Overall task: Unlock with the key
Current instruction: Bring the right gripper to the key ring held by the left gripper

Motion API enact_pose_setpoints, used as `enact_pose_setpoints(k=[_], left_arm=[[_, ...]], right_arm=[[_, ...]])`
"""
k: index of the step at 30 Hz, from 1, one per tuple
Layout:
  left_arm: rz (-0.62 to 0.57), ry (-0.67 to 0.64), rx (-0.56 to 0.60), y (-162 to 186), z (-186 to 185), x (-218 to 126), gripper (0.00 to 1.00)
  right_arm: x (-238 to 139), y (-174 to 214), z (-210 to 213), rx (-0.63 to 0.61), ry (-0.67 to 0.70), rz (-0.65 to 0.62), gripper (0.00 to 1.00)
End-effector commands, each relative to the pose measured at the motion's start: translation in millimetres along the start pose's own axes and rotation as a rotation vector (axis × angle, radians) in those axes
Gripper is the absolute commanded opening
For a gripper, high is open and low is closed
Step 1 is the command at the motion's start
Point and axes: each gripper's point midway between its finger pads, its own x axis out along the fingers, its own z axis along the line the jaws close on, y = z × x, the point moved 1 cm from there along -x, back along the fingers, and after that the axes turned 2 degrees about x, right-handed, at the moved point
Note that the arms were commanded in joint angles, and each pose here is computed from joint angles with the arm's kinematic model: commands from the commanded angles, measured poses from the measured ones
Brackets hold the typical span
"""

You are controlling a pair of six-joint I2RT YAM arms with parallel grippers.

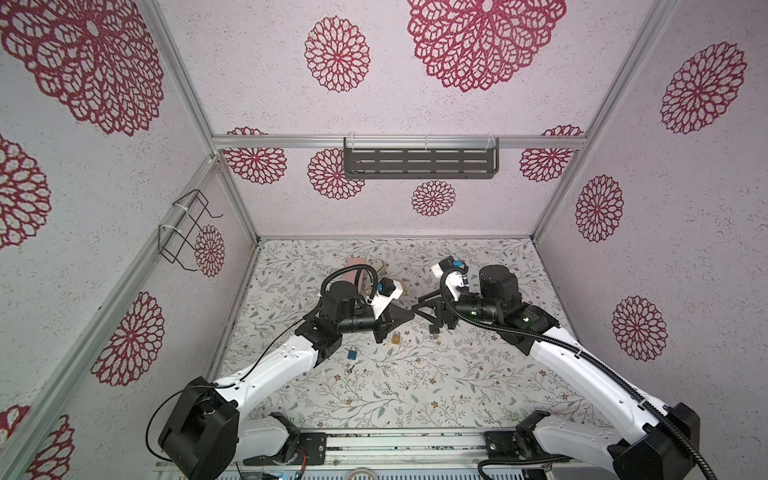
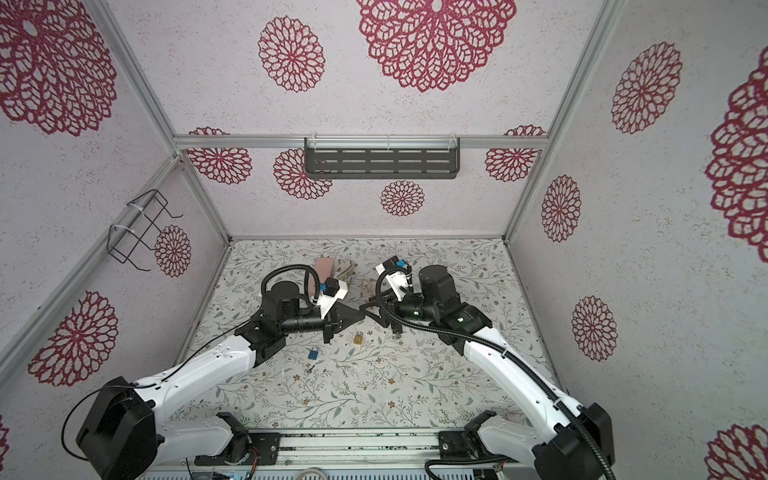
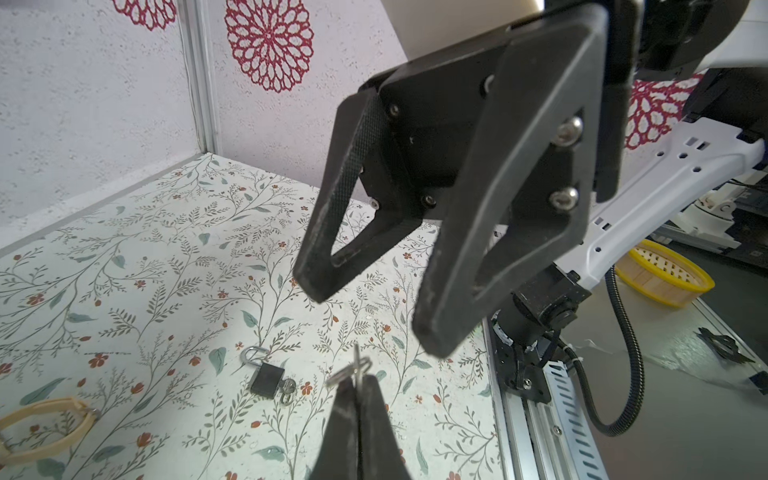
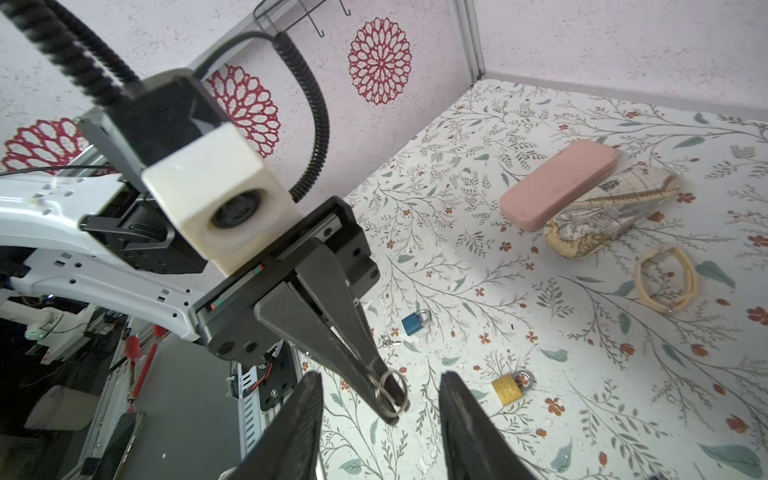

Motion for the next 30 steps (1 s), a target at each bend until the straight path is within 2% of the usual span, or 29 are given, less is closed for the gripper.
enact_pose_setpoints(k=[1, 16, 30], left_arm=[[-0.011, 0.027, 0.053, -10.8, -2.7, -1.4, 0.00], [-0.004, 0.042, 0.053, -14.1, -0.4, 3.0, 0.00], [-0.022, 0.064, 0.063, -23.6, -4.0, 2.0, 0.00]], right_arm=[[-0.4, -6.1, 10.7, -0.067, -0.071, -0.015, 0.45], [8.3, 3.7, 1.1, -0.062, -0.081, 0.030, 0.27], [9.5, 11.4, -6.0, -0.049, -0.070, 0.058, 0.15]])
